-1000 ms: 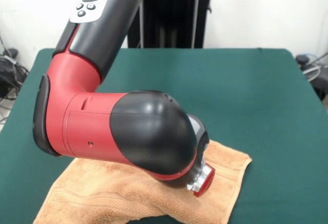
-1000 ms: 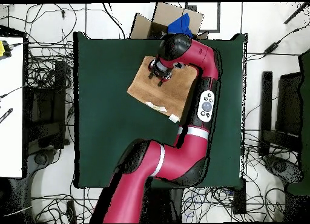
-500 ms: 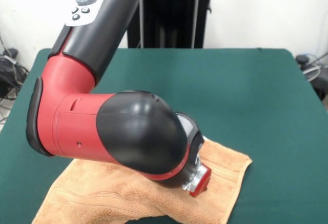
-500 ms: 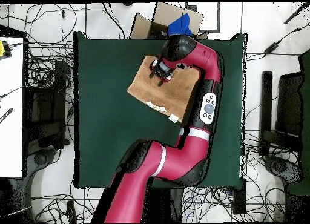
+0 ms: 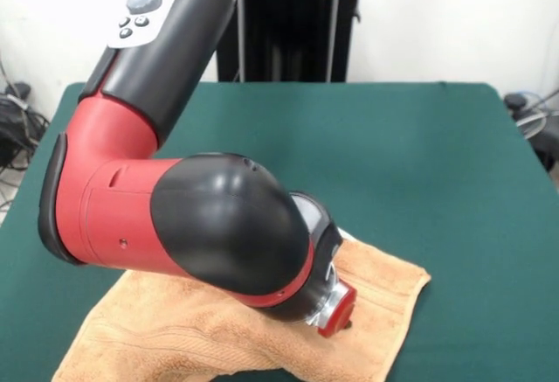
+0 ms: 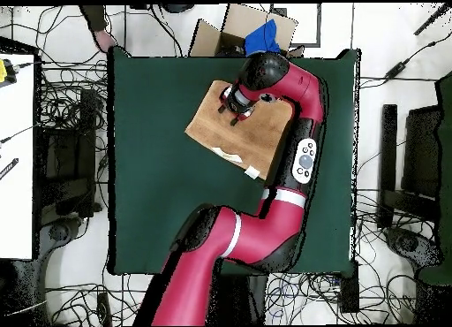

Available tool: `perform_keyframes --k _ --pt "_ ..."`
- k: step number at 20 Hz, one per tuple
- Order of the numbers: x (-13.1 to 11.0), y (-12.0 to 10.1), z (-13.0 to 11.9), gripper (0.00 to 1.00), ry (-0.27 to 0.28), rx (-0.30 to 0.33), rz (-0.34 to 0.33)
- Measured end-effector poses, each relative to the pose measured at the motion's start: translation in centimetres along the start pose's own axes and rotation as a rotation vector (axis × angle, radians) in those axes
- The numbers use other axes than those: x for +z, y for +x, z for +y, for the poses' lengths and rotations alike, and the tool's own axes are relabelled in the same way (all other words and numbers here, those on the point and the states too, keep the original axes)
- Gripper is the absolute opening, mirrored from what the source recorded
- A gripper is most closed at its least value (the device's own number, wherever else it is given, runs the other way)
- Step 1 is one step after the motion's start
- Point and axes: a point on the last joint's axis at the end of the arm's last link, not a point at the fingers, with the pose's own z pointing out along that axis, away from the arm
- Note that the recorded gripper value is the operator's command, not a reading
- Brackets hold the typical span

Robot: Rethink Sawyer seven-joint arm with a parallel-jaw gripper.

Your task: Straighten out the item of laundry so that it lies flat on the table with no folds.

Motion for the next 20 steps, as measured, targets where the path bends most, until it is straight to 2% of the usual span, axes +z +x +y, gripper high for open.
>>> perform_keyframes --k 4,9,14,15,20 --pt "-0.2 -0.1 -0.1 1.00 -0.037 -0.011 -0.026" --pt "-0.4 0.6 -0.9 1.00 -0.090 -0.068 -0.060" --pt "-0.3 1.4 -1.1 1.00 -0.103 -0.115 -0.116" --pt "-0.3 1.9 -1.2 1.00 -0.109 -0.127 -0.148" --pt "-0.2 2.9 -1.5 1.00 -0.122 -0.142 -0.219"
